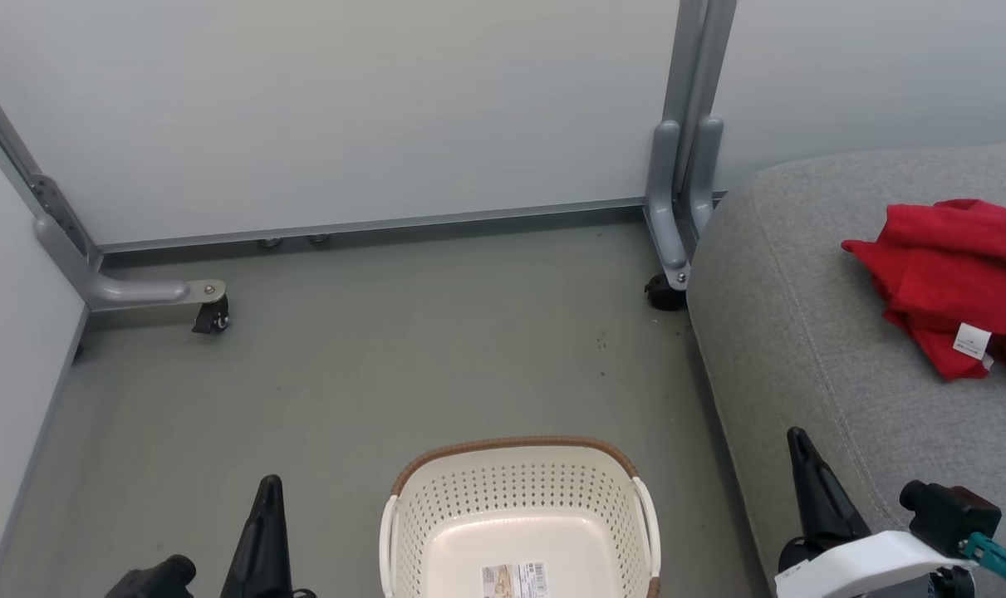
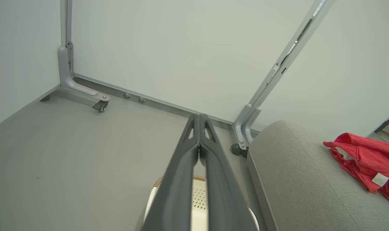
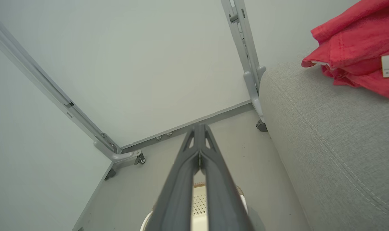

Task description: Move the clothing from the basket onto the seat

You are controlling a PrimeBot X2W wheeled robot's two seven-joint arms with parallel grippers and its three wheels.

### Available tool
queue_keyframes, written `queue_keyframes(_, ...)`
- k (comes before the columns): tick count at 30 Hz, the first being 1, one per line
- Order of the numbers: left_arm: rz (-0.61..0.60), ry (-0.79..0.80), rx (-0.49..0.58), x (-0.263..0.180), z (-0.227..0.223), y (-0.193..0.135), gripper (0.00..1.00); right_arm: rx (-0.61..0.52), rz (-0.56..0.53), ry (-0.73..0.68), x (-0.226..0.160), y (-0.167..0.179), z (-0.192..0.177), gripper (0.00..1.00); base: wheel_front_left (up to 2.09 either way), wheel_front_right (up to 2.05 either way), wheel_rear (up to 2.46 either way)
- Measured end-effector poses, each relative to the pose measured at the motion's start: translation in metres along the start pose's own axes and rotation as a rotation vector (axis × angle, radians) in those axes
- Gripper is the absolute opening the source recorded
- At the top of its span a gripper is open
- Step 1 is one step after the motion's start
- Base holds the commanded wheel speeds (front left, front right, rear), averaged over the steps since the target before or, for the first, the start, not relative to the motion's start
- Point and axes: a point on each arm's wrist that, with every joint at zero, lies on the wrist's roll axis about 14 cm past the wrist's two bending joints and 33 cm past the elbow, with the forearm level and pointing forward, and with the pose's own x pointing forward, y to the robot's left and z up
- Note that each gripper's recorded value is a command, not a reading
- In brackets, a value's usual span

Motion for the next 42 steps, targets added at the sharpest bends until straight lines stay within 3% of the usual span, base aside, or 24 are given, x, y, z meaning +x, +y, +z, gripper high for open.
queue_keyframes(42, 0.075, 0.021, -0.571, 0.033, 0.009, 0.028, 0.0, 0.581, -0.109, -0.004, 0.025, -0.028, 0.007, 0.0, 0.0, 0.0, 0.0)
